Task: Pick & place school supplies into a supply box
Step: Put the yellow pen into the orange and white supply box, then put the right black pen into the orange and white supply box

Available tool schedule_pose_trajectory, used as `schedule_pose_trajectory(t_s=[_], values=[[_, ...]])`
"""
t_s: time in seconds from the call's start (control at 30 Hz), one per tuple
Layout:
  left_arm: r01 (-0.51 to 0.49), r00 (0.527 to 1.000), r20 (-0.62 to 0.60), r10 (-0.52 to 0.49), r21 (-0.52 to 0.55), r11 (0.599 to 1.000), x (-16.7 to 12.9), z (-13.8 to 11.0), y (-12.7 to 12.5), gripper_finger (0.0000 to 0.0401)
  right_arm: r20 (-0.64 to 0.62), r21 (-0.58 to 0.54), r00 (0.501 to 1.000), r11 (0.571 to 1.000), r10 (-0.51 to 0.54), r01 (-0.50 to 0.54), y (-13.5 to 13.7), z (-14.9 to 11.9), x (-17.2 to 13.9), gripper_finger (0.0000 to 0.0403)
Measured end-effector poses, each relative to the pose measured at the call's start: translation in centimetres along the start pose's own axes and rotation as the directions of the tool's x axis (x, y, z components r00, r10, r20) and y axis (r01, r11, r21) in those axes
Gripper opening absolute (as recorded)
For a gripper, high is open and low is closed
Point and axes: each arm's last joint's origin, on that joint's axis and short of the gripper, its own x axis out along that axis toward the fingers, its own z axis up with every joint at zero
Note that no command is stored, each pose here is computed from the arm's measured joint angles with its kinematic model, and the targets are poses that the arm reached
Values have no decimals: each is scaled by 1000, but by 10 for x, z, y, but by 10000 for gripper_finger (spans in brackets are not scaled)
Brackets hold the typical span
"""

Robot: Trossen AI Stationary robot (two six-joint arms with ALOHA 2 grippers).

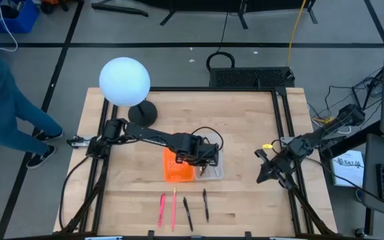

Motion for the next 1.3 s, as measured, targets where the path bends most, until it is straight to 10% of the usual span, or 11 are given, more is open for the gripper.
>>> schedule_pose_trajectory(t_s=[1.03,1.17,1.3], values=[[80,995,-64,-80,-16,997,21,15,-8,75,-40,49,999,999,-17,19,-2,-4,-2,0],[183,982,-65,-176,134,974,12,16,-17,75,-40,49,999,999,-17,19,-2,-4,-2,0],[312,940,2,-341,399,862,-36,17,-36,75,-40,49,999,999,-15,17,-2,-4,-2,0]])
